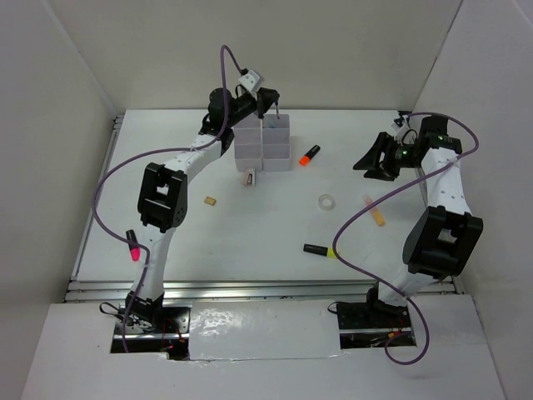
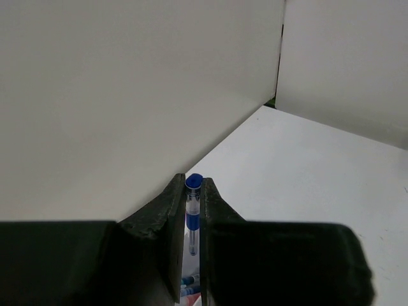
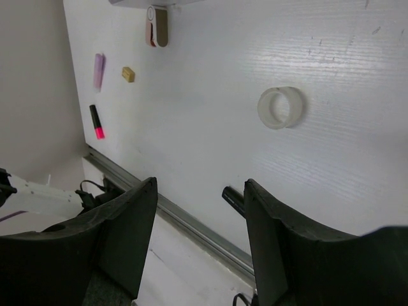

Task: Sort the stationery into containers
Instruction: Place the stationery into the container, then grab a piece of stationery with the right arm

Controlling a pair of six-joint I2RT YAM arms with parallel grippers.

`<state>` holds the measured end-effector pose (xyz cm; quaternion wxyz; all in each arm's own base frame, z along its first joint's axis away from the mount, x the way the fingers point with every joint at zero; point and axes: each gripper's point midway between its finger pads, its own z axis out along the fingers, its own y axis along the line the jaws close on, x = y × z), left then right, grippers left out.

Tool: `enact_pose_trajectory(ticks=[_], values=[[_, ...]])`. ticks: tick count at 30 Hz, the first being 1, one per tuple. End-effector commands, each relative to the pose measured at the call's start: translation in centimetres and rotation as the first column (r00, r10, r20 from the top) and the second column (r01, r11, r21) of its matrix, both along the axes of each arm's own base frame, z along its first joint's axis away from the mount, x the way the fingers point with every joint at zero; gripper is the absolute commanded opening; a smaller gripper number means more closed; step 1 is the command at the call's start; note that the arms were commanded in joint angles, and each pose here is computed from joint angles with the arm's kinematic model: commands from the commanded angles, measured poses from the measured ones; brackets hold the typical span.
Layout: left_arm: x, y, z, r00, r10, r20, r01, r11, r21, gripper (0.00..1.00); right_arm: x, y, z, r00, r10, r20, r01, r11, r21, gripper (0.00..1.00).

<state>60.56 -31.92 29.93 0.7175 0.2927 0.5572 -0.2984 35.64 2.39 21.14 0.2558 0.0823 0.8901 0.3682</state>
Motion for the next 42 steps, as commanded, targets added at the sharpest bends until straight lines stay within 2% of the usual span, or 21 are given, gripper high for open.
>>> enact_pose_trajectory(ticks=[1, 3, 4, 5, 9, 10, 14, 18, 20, 22, 24, 25, 26, 27, 30, 31, 36, 37, 42], values=[[-0.3, -0.8, 0.6, 0.997, -0.019, 0.073, 0.019, 1.000, 0.006, 0.00, 0.5, -0.9, 0.6, 0.997, -0.008, 0.073, 0.012, 0.998, -0.066, 0.64], [-0.1, -0.9, -0.1, 0.998, -0.014, 0.064, 0.013, 1.000, 0.012, 0.05, 0.7, -1.2, 0.3, 0.997, -0.017, 0.080, 0.024, 0.995, -0.093, 0.64], [0.0, -0.9, -0.2, 0.997, -0.010, 0.070, 0.009, 1.000, 0.019, 0.10, 0.8, -1.3, 0.3, 0.996, -0.017, 0.085, 0.026, 0.995, -0.100, 0.64], [-0.1, -1.0, -0.3, 0.997, -0.014, 0.074, 0.012, 1.000, 0.024, 0.22, 0.7, -1.4, 0.1, 0.997, -0.020, 0.081, 0.029, 0.994, -0.107, 0.63], [0.0, -1.0, -0.5, 0.996, -0.004, 0.085, 0.000, 0.999, 0.047, 0.44, 0.8, -2.6, -0.7, 0.997, -0.024, 0.073, 0.038, 0.981, -0.188, 0.63], [0.0, -0.9, -0.5, 0.996, 0.000, 0.085, -0.004, 0.999, 0.049, 0.44, 0.8, -2.8, -0.9, 0.997, -0.027, 0.070, 0.041, 0.978, -0.203, 0.63], [-0.1, -0.5, 0.3, 0.996, 0.008, 0.090, -0.012, 0.999, 0.047, 0.54, 0.7, -4.2, -1.6, 0.996, -0.033, 0.078, 0.055, 0.950, -0.308, 0.62], [-1.1, 0.7, 2.8, 0.994, 0.014, 0.113, -0.019, 0.999, 0.037, 0.57, 0.0, -6.0, -3.0, 0.999, -0.023, 0.043, 0.040, 0.887, -0.459, 0.60], [-2.7, 1.4, 4.6, 0.993, -0.004, 0.118, -0.001, 0.999, 0.046, 0.58, -0.8, -7.4, -4.4, 1.000, -0.019, -0.003, 0.014, 0.823, -0.567, 0.59], [-5.1, 1.9, 6.8, 0.985, -0.039, 0.167, 0.022, 0.994, 0.106, 0.59, -1.5, -8.5, -6.3, 0.999, -0.012, -0.052, -0.025, 0.753, -0.657, 0.59], [-6.6, 2.3, 6.0, 0.991, -0.056, 0.119, 0.033, 0.982, 0.188, 0.63, -1.9, -8.6, -7.4, 0.996, 0.006, -0.088, -0.066, 0.715, -0.696, 0.58], [-8.3, 2.7, 7.8, 0.990, -0.061, 0.130, 0.032, 0.977, 0.209, 0.66, -2.2, -8.7, -8.3, 0.994, 0.011, -0.109, -0.085, 0.704, -0.705, 0.58], [-9.0, 3.0, 6.8, 0.994, -0.061, 0.092, 0.037, 0.970, 0.239, 0.67, -2.2, -8.9, -9.0, 0.992, 0.014, -0.129, -0.104, 0.687, -0.719, 0.58], [-10.0, 3.5, 5.6, 0.997, -0.061, 0.043, 0.046, 0.957, 0.285, 0.67, -2.0, -8.9, -9.3, 0.991, 0.016, -0.132, -0.107, 0.678, -0.727, 0.58], [-14.4, 5.0, 6.6, 0.998, -0.067, 0.012, 0.059, 0.945, 0.321, 0.70, -1.1, -9.1, -10.6, 0.989, 0.017, -0.146, -0.121, 0.654, -0.747, 0.58], [-15.4, 5.4, 4.9, 0.997, -0.075, -0.028, 0.080, 0.937, 0.339, 0.71, -0.4, -9.0, -10.6, 0.991, 0.023, -0.132, -0.115, 0.648, -0.753, 0.58], [-20.6, 6.6, 4.8, 0.987, -0.158, -0.026, 0.155, 0.910, 0.384, 0.73, 1.4, -9.0, -12.5, 0.985, 0.026, -0.170, -0.149, 0.621, -0.769, 0.58], [-21.6, 6.7, 3.1, 0.981, -0.174, -0.084, 0.193, 0.898, 0.396, 0.73, 1.9, -9.0, -13.1, 0.983, 0.027, -0.181, -0.159, 0.618, -0.770, 0.58], [-25.6, 6.5, 1.7, 0.962, -0.254, -0.103, 0.274, 0.874, 0.400, 0.74, 3.2, -8.4, -14.9, 0.972, 0.044, -0.232, -0.208, 0.622, -0.755, 0.58]])
